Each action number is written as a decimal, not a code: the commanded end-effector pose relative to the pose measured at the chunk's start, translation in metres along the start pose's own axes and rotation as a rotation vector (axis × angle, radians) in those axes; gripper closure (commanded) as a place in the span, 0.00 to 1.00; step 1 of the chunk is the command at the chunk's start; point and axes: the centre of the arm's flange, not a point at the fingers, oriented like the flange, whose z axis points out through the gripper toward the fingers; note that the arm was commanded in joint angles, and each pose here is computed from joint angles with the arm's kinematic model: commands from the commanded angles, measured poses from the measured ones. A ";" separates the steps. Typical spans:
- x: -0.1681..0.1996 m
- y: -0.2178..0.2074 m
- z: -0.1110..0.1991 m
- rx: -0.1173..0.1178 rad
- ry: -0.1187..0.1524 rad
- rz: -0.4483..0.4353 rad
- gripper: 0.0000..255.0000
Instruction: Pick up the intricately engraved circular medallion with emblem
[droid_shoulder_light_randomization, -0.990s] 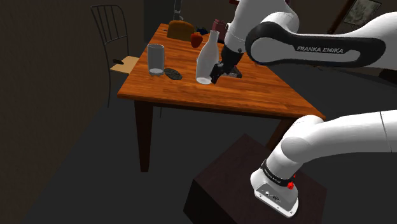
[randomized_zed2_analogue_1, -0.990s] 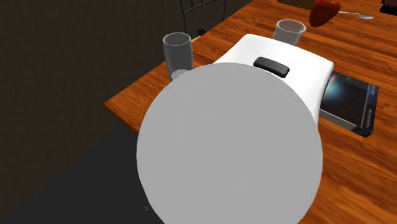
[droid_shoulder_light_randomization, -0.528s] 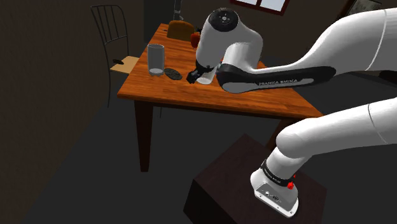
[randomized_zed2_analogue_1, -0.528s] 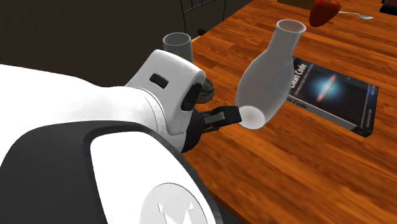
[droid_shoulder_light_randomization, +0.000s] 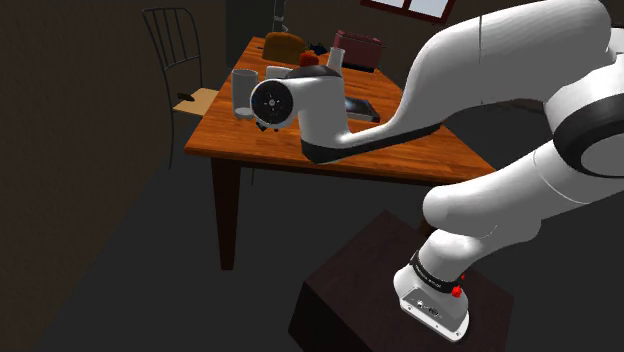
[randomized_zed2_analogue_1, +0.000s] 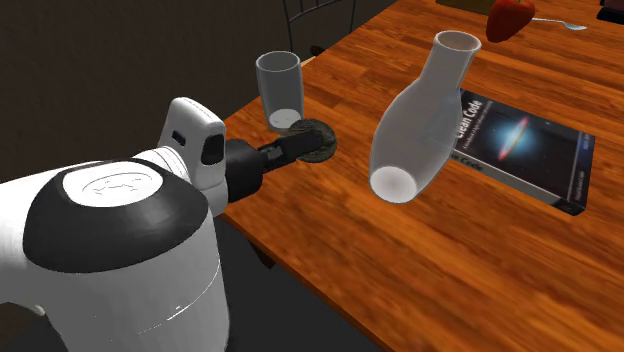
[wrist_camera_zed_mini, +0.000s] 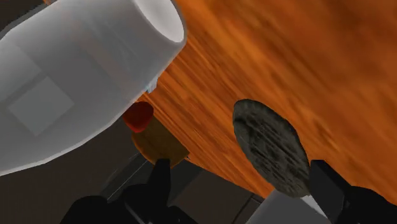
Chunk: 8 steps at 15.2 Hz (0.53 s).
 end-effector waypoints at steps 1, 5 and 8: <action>0.011 -0.022 0.014 -0.078 0.068 0.006 0.00; 0.031 -0.059 0.038 -0.208 0.169 0.009 0.00; 0.022 -0.070 0.044 -0.208 0.169 0.009 0.00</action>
